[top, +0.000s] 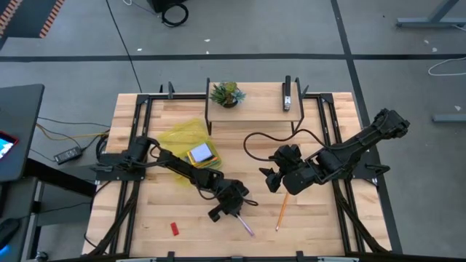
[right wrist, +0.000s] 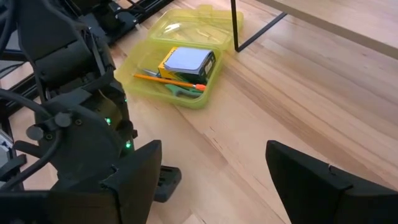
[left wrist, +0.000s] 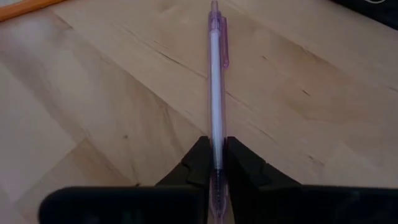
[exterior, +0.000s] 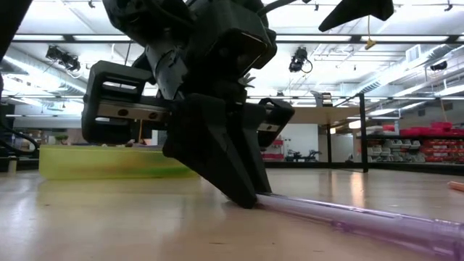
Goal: Pack school essentials
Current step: Put the purple pen into the yellow supply box
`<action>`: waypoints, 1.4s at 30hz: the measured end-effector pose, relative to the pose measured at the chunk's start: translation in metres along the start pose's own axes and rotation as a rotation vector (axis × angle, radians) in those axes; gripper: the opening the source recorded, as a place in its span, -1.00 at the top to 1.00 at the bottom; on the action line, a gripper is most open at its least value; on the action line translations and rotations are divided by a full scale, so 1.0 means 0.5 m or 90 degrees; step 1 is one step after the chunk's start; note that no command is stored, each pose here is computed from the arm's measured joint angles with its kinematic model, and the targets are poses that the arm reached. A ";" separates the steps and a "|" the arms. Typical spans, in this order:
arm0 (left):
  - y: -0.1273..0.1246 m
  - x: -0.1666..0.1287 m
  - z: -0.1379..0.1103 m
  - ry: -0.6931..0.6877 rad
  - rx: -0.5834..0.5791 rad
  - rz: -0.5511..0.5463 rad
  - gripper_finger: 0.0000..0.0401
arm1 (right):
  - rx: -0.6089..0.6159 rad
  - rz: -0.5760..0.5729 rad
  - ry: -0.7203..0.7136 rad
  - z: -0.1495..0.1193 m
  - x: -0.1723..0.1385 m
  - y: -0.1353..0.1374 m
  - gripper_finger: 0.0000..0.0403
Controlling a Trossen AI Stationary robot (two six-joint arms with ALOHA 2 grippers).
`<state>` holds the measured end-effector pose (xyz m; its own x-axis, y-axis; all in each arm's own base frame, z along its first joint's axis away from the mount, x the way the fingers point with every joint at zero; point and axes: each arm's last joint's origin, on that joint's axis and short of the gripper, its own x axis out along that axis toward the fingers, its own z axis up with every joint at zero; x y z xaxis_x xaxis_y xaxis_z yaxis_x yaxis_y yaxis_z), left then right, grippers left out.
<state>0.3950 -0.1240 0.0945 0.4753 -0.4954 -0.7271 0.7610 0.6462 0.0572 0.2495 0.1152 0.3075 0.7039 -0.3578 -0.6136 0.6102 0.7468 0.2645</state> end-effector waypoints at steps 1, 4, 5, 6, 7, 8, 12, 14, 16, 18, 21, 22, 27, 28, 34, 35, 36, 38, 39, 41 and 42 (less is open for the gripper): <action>0.000 0.000 0.000 0.001 -0.001 0.001 0.84 | 0.000 0.000 0.000 0.000 0.000 0.000 -0.46; 0.000 -0.001 0.000 0.000 -0.004 0.001 0.84 | -0.001 0.000 0.000 0.000 0.000 0.000 -0.46; 0.000 -0.004 0.003 -0.002 -0.010 0.004 0.84 | -0.002 0.000 0.000 0.000 0.000 0.000 -0.46; 0.000 -0.006 0.005 -0.003 -0.017 0.007 0.85 | -0.002 0.000 0.000 0.000 0.000 0.000 -0.46; 0.000 -0.009 0.006 -0.004 -0.021 0.010 0.85 | -0.003 0.000 0.000 0.000 0.000 0.000 -0.46; 0.000 -0.012 0.008 -0.004 -0.028 0.013 0.85 | -0.003 0.000 0.000 0.000 0.000 0.000 -0.46; 0.001 -0.023 0.015 -0.008 -0.053 0.019 0.85 | -0.019 -0.001 0.001 0.000 0.000 -0.001 -0.46; 0.001 -0.030 0.019 -0.008 -0.066 0.018 0.85 | -0.030 -0.006 0.003 0.000 -0.001 -0.003 -0.46; 0.000 -0.041 0.025 -0.007 -0.085 0.021 0.84 | -0.040 -0.010 0.005 0.001 -0.004 -0.007 -0.46; 0.000 -0.055 0.034 -0.011 -0.103 0.026 0.84 | -0.049 -0.017 0.002 0.006 -0.010 -0.015 -0.46; 0.000 -0.080 0.048 -0.010 -0.112 0.041 0.87 | -0.060 -0.030 -0.017 0.021 -0.016 -0.028 -0.46; 0.001 -0.087 0.049 -0.003 -0.114 0.048 0.87 | -0.063 -0.036 -0.025 0.027 -0.017 -0.033 -0.46; 0.007 -0.130 0.057 0.019 -0.162 0.079 0.83 | -0.072 -0.069 -0.068 0.057 -0.019 -0.055 -0.46; 0.007 -0.137 0.058 0.022 -0.168 0.081 0.82 | -0.074 -0.074 -0.073 0.063 -0.019 -0.060 -0.46; 0.002 -0.180 0.069 0.043 -0.222 0.115 0.87 | -0.086 -0.089 -0.088 0.089 -0.024 -0.083 -0.46; 0.001 -0.186 0.070 0.045 -0.236 0.122 0.87 | -0.084 -0.091 -0.091 0.093 -0.026 -0.087 -0.46; -0.001 -0.191 0.070 0.052 -0.252 0.127 0.87 | -0.088 -0.092 -0.091 0.095 -0.027 -0.089 -0.46; -0.006 -0.204 0.069 0.074 -0.278 0.141 0.84 | -0.090 -0.094 -0.094 0.098 -0.028 -0.092 -0.46; -0.007 -0.209 0.067 0.085 -0.293 0.153 0.83 | -0.090 -0.096 -0.094 0.099 -0.028 -0.094 -0.46; -0.014 -0.221 0.062 0.120 -0.315 0.168 0.83 | -0.091 -0.097 -0.095 0.101 -0.028 -0.095 -0.46; -0.017 -0.227 0.060 0.135 -0.327 0.174 0.84 | -0.091 -0.098 -0.095 0.101 -0.028 -0.096 -0.46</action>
<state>0.3478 -0.0907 0.1969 0.4851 -0.1801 -0.8557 0.2895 0.9564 -0.0372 0.2290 0.0558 0.3410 0.6588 -0.5446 -0.5190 0.6645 0.7447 0.0621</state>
